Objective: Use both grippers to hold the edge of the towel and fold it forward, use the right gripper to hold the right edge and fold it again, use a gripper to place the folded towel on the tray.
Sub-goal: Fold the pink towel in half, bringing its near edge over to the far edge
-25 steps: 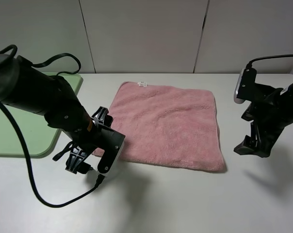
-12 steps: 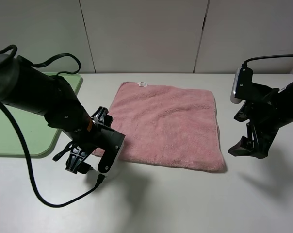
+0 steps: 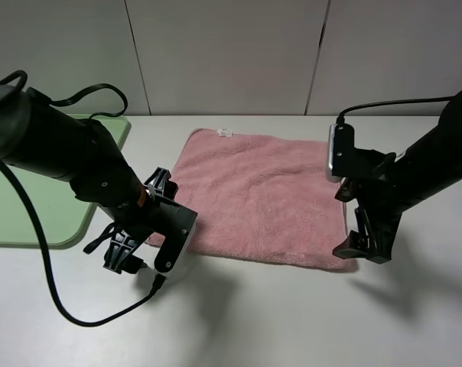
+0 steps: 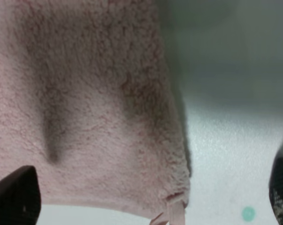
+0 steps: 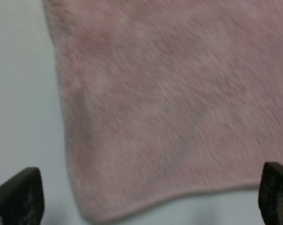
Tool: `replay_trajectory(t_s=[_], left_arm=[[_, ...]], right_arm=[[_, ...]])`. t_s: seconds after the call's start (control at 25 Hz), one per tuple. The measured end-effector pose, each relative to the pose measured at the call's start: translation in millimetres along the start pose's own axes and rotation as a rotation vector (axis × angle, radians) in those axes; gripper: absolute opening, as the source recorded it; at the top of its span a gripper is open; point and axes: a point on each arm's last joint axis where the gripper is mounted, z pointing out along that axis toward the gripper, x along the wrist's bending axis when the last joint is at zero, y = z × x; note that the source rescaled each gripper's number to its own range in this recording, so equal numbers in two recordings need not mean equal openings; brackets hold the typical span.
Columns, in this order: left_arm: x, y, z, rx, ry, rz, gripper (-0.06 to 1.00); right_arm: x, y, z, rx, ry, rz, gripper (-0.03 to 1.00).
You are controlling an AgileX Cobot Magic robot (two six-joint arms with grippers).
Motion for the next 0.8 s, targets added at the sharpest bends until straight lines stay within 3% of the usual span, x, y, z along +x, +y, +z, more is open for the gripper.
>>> replay_trajectory(t_s=[0.8], left_arm=[[0.0, 0.0, 0.0, 0.0, 0.0, -0.001, 0.98]], right_arm=[[4.0, -2.8, 25.5, 0.045, 0.076, 0.061, 1.0]])
